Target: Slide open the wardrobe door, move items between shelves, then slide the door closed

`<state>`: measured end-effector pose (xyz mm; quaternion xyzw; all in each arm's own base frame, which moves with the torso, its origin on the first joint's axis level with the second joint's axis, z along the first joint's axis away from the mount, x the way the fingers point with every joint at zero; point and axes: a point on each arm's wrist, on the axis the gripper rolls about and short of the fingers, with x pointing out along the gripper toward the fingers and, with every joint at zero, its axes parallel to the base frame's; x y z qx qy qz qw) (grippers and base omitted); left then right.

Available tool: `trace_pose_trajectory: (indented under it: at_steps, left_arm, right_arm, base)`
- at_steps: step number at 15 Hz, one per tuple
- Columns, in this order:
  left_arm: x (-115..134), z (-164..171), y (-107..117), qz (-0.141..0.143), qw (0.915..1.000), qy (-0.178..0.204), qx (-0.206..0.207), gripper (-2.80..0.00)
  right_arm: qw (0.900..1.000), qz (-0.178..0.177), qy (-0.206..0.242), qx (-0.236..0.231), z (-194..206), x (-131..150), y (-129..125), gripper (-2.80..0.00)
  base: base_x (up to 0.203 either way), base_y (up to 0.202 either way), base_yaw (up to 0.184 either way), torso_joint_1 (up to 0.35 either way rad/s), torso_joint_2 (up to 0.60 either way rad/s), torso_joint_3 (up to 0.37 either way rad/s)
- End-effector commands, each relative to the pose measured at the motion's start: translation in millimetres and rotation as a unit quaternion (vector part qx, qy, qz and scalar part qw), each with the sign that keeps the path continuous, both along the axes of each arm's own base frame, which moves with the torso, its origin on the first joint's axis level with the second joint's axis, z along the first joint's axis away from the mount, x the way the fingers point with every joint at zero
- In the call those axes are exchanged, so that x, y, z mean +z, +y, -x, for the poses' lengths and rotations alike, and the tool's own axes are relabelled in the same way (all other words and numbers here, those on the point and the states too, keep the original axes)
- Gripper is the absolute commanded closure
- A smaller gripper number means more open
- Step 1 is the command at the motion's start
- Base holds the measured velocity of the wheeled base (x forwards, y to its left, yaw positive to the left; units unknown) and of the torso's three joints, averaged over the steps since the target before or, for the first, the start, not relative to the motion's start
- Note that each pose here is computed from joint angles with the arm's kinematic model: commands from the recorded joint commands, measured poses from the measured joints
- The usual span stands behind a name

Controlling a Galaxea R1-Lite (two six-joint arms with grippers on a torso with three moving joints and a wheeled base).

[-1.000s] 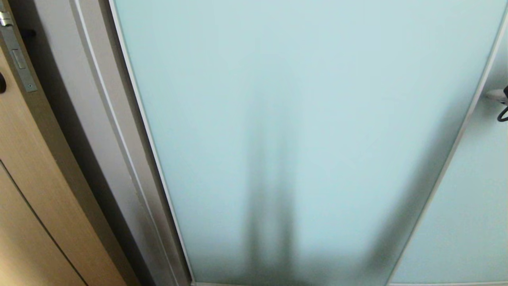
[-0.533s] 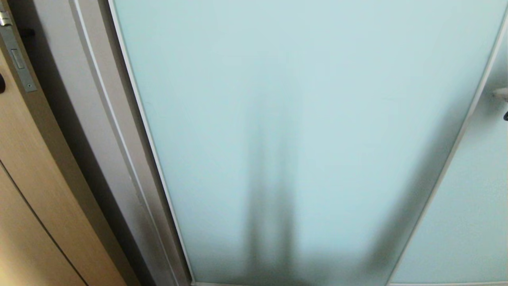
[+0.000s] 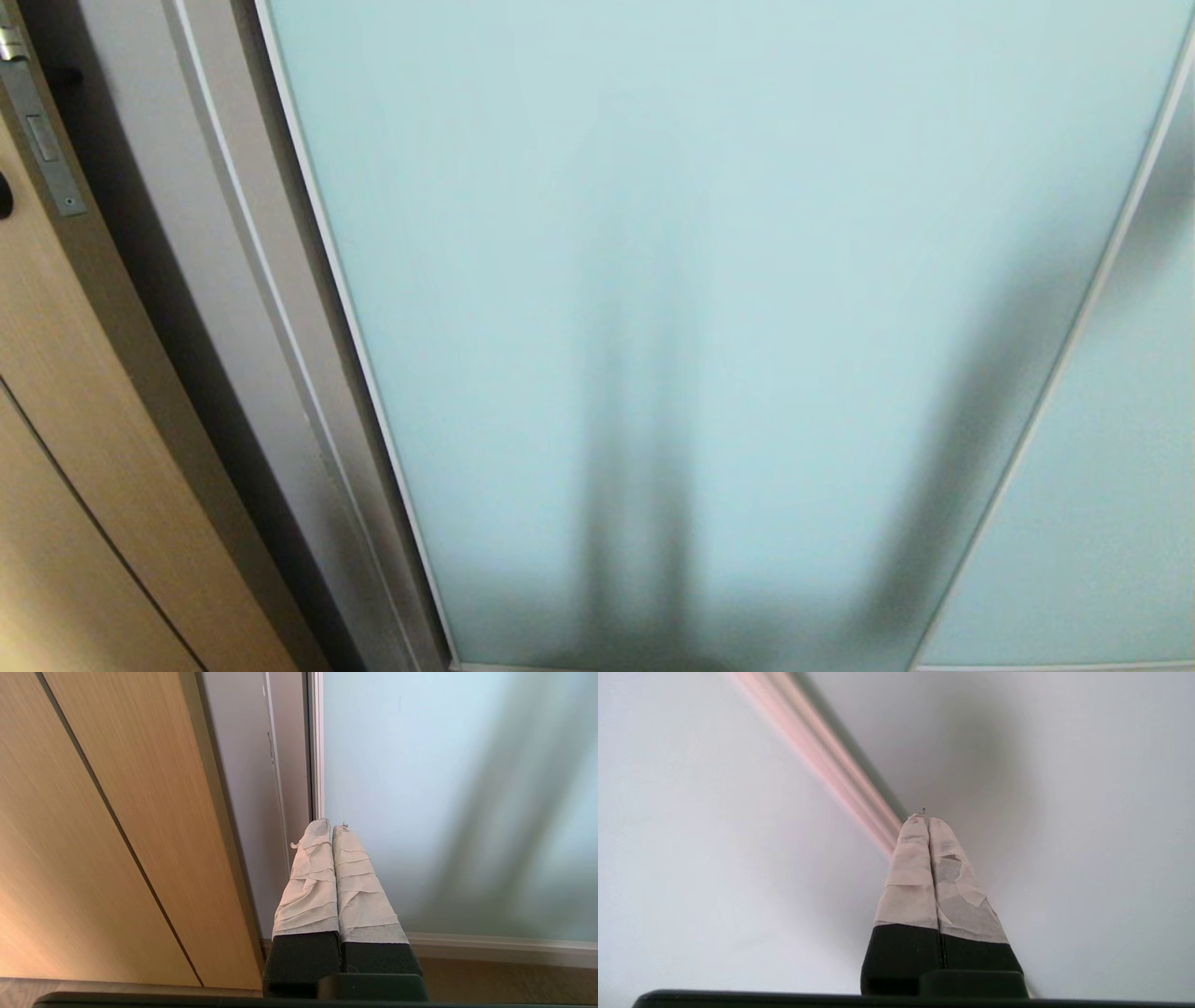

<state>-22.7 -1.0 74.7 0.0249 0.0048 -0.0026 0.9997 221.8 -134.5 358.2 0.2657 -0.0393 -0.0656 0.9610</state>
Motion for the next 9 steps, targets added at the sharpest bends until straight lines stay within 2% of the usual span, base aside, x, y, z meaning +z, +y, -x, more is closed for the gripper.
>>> trace_pose_trajectory:
  at_steps: [1, 3, 5, 7, 9]
  left_arm:
    - [-0.5, -0.2, 0.0, 0.0, 1.0, 0.002, 0.0, 0.0]
    - [-0.4, -0.2, 0.0, 0.0, 1.0, 0.001, 0.0, 0.0]
    - [-0.5, -0.2, 0.0, 0.0, 1.0, 0.002, 0.0, 0.0]
    - [-0.5, -0.2, 0.0, 0.0, 1.0, 0.002, 0.0, 0.0]
    - [-0.4, -0.2, 0.0, 0.0, 1.0, 0.002, 0.0, 0.0]
  right_arm:
    - [0.997, 0.071, -0.033, -0.021, 65.2, 12.8, 41.0, 0.0]
    - [0.988, 0.149, -0.021, -0.025, 99.6, -6.7, 70.5, 0.0]
    - [0.977, 0.213, -0.026, -0.007, 134.9, -29.3, 102.7, 0.0]
    - [0.966, 0.254, -0.035, 0.026, 168.9, -63.1, 125.9, 0.0]
    - [0.959, 0.279, -0.018, 0.04, 196.8, -109.9, 133.8, 0.0]
  base:
    - [0.0, 0.0, 0.0, 0.0, 0.0, 0.0]
    - [0.0, 0.0, 0.0, 0.0, 0.0, 0.0]
    - [0.0, 0.0, 0.0, 0.0, 0.0, 0.0]
    - [0.0, 0.0, 0.0, 0.0, 0.0, 0.0]
    - [0.0, 0.0, 0.0, 0.0, 0.0, 0.0]
